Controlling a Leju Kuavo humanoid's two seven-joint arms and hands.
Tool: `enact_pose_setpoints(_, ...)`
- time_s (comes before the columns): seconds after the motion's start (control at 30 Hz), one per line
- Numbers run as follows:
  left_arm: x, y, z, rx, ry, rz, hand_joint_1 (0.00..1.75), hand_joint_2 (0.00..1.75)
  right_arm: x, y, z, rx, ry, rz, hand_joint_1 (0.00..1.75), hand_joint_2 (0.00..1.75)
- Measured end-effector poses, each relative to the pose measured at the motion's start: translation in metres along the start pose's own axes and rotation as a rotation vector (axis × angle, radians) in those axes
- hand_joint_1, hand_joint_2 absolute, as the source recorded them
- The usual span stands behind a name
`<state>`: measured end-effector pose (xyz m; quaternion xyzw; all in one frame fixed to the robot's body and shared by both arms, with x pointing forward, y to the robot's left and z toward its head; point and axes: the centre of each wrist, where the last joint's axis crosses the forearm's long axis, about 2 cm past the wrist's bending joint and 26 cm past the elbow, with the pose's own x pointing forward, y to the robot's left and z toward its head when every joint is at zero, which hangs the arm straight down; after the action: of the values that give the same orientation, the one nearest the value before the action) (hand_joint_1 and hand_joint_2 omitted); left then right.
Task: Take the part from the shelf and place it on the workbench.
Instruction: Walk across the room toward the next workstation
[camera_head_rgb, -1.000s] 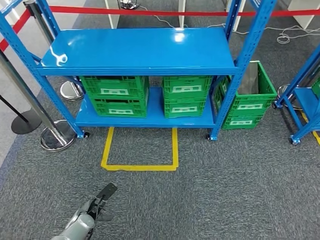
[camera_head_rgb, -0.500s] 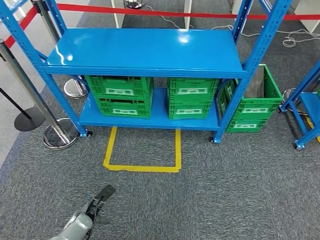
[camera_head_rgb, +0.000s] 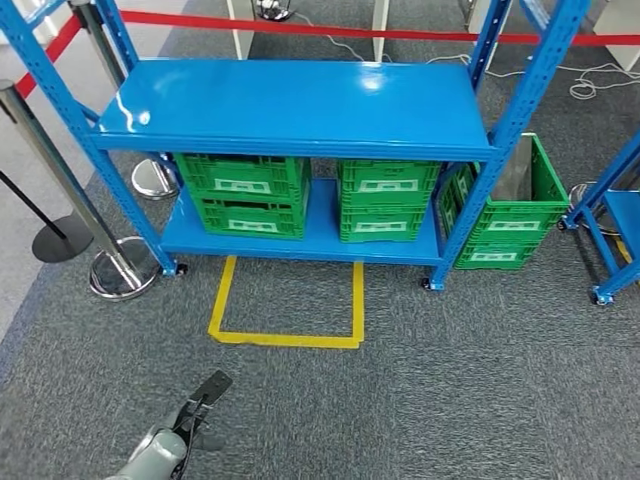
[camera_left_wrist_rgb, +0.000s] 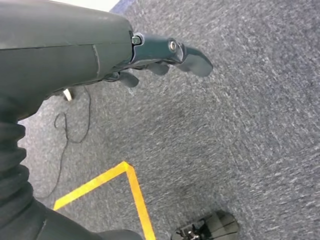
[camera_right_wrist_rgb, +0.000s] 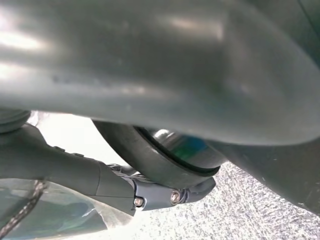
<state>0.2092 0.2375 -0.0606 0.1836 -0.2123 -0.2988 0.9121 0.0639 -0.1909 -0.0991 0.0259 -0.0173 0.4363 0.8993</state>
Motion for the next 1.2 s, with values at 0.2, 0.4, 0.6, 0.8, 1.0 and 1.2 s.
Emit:
enact_pose_setpoints(0.2,-0.006,-0.001,0.0,-0.005,-0.005,0.034,0.0,0.0,0.0,-0.004,0.0,-0.002,-0.009,0.034,0.0,0.0)
enact_pose_setpoints(0.4,-0.027,-0.007,-0.001,-0.021,0.017,0.07,0.0,0.0,-0.001,-0.009,0.0,-0.011,-0.023,0.073,0.0,0.0)
enact_pose_setpoints(0.6,-0.042,-0.001,-0.003,-0.011,0.06,0.029,0.0,0.0,-0.002,-0.007,0.0,-0.028,-0.039,0.058,0.0,0.0)
enact_pose_setpoints(0.8,-0.048,0.003,-0.005,-0.015,0.091,0.038,0.0,0.0,-0.005,-0.002,-0.001,-0.035,-0.038,0.055,0.0,0.0)
enact_pose_setpoints(1.0,-0.051,0.006,-0.006,-0.011,0.101,0.038,0.0,0.0,-0.006,-0.002,-0.001,-0.033,-0.037,0.058,0.0,0.0)
enact_pose_setpoints(1.2,-0.051,0.006,-0.006,-0.011,0.096,0.041,0.0,0.0,-0.005,-0.003,-0.001,-0.036,-0.037,0.06,0.0,0.0)
